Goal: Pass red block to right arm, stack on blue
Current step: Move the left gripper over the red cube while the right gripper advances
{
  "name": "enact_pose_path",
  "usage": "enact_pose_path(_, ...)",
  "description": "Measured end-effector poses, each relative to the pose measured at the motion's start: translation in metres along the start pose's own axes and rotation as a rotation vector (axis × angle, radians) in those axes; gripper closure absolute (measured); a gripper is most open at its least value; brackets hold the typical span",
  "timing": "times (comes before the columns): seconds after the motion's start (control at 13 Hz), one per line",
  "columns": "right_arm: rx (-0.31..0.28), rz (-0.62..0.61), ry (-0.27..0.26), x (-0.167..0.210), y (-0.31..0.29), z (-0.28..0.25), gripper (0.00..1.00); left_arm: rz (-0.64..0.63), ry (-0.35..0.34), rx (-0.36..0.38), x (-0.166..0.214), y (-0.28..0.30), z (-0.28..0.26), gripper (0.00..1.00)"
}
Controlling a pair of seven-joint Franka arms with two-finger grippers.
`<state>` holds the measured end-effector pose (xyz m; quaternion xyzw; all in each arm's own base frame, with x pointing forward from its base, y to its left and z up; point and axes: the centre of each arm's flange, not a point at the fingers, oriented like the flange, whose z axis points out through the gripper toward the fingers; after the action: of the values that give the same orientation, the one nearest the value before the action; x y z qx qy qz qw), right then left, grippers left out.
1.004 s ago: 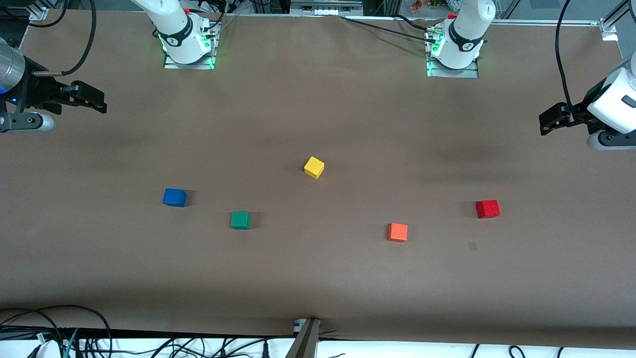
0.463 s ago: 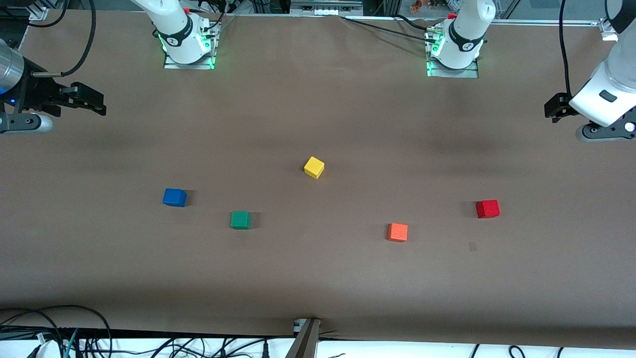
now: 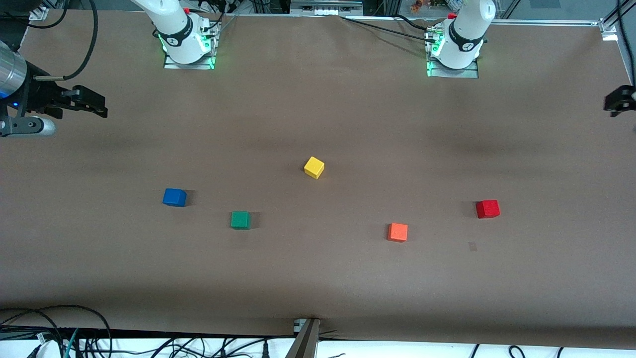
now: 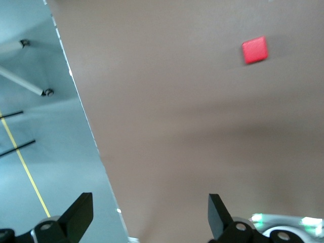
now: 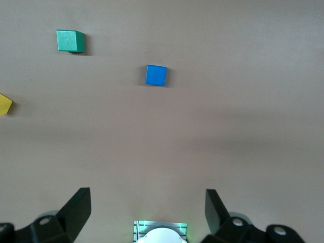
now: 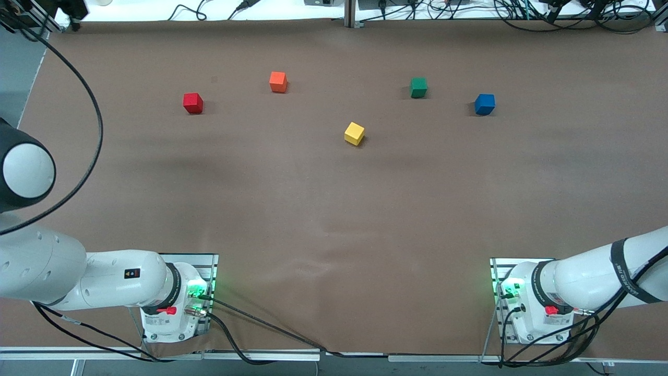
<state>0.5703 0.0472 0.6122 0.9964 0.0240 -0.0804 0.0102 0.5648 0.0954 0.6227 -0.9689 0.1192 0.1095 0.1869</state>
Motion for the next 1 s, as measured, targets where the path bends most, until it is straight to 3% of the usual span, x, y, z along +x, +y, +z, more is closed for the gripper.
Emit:
enact_pose_path(0.31,-0.004,-0.004,-0.048,0.018,-0.004,0.027,0.0,0.203,0.005,-0.016,0.004,-0.066,0.055,0.0)
enact_pose_path(0.54,-0.004,-0.003,-0.029,0.022,-0.004,0.027,0.0,0.357,0.024,-0.077,0.011,-0.107,0.105,0.0)
enact_pose_path(1.0,-0.006,0.007,0.006,0.038,0.001,0.036,0.0,0.651,0.232,-0.286,0.025,-0.177,0.208,0.0)
